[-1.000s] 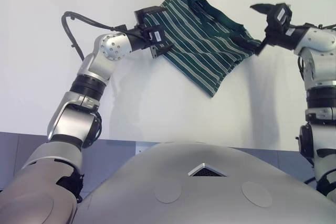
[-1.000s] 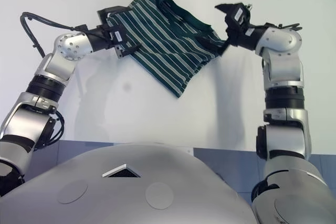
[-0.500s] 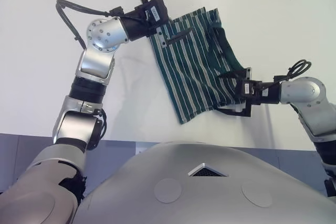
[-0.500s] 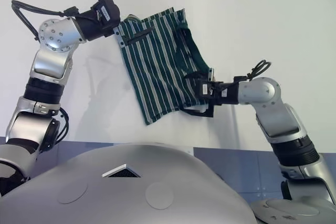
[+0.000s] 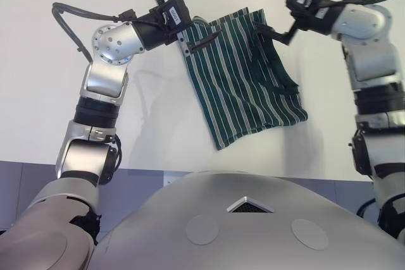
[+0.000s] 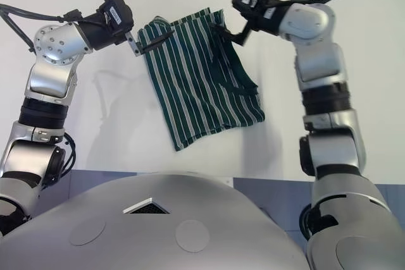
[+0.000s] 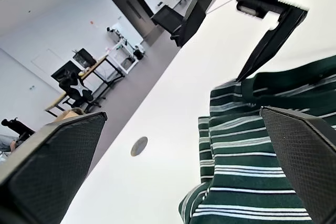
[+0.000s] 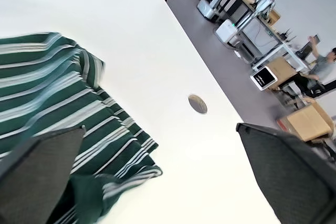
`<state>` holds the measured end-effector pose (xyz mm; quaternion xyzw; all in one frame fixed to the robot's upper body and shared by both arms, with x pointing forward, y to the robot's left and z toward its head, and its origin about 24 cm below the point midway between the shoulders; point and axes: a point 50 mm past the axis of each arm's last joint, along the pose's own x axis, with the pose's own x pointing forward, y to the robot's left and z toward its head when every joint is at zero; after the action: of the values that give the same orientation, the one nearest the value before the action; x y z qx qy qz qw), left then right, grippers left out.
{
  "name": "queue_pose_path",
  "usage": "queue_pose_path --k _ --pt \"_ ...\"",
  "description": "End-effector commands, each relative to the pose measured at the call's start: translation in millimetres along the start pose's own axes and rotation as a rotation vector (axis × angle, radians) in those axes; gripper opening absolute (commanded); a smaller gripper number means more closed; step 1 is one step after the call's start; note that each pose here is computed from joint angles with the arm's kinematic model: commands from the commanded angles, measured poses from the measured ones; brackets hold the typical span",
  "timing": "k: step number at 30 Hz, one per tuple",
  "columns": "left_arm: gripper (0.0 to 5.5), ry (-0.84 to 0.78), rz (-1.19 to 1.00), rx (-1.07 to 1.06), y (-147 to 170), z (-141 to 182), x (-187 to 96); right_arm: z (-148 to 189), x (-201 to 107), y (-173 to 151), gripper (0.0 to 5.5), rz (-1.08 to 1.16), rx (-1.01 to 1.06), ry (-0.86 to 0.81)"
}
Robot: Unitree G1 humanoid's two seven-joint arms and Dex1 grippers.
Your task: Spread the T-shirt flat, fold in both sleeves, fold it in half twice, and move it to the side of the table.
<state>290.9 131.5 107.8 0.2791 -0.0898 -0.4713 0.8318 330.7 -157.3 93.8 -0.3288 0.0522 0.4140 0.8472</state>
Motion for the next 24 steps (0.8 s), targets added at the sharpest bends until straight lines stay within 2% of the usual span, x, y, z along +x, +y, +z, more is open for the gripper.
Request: queue_pose_path --k 1,5,10,19,24 --pt "5.38 0.018 -0.029 0.029 1.6 -1.0 2.8 -6.5 34.5 6.3 5.4 -0.038 -0.089 0.079" --pt "5.38 0.026 -0.042 0.037 0.9 -3.0 5.9 -31.4 47.5 12.1 5.4 -0.1 -0.139 0.224" --pt "5.38 0.031 -0.054 0.044 -3.6 -5.1 9.9 -66.6 29.2 -3.3 5.4 -0.262 -0.126 0.413" --pt "5.38 0.048 -0.031 0.05 -8.9 -9.4 13.6 -57.2 15.4 -43.9 5.4 -0.539 -0.088 0.405" --pt "5.38 -0.029 0.048 0.025 -0.1 1.0 10.4 -5.5 17.2 -75.0 5.4 -0.685 0.158 -0.015"
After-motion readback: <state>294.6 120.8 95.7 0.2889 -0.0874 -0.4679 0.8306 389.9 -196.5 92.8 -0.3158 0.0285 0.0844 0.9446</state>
